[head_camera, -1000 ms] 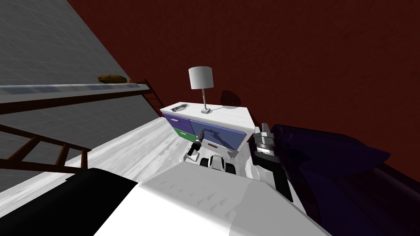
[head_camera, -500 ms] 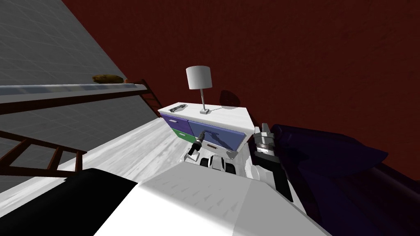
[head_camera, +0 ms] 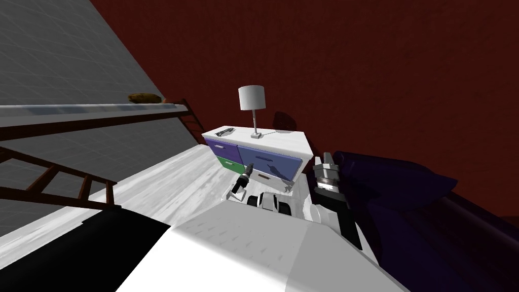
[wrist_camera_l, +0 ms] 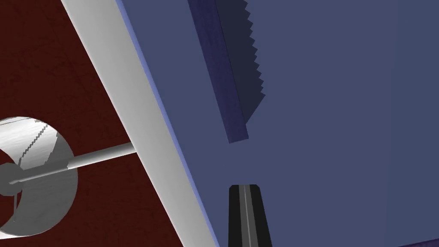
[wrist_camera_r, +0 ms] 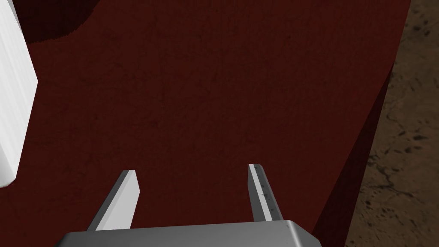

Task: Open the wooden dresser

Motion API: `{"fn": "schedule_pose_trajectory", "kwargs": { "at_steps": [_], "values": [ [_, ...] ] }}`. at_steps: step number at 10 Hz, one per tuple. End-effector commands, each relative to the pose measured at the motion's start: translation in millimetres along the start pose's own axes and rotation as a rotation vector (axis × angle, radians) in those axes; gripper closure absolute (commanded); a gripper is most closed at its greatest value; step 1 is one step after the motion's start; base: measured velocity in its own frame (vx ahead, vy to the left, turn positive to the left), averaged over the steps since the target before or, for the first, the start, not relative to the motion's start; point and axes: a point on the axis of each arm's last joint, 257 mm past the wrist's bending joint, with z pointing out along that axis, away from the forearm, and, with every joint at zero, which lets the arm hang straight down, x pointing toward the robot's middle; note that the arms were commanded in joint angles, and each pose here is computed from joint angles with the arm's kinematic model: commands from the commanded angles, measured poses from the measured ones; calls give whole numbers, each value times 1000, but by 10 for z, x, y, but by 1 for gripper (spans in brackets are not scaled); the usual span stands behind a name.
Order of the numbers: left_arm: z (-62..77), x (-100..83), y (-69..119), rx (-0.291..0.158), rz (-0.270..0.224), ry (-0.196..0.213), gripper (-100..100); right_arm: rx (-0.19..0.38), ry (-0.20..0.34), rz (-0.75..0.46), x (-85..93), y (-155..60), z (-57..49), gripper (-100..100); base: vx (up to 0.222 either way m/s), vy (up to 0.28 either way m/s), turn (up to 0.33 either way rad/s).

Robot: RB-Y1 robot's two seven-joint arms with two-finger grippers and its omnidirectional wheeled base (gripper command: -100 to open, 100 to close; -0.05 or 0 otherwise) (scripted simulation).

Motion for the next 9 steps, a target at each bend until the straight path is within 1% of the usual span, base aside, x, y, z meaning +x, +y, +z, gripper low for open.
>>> {"fn": "schedule_pose_trajectory", "kwargs": {
  "at_steps": [1,3,5,6,7,9],
  "values": [
    [40,-16,-20,-10,-3,-1,-100,0,0,0,-1,-1,-1,0,155,-22,-28],
    [74,-29,-36,-18,-6,-2,-100,0,0,0,-1,-1,-2,0,157,-21,-22],
    [66,-26,-37,-15,-5,-2,-100,0,0,0,-1,0,-1,0,52,-8,0],
    [67,-26,-38,-15,-5,-2,100,0,0,0,0,0,-1,0,11,-1,0],
    [25,-11,-52,-16,-4,3,100,0,0,0,0,0,0,0,-125,30,30],
    [-7,1,-62,-16,-4,7,100,0,0,0,0,1,1,0,-175,42,25]
  ]
}}
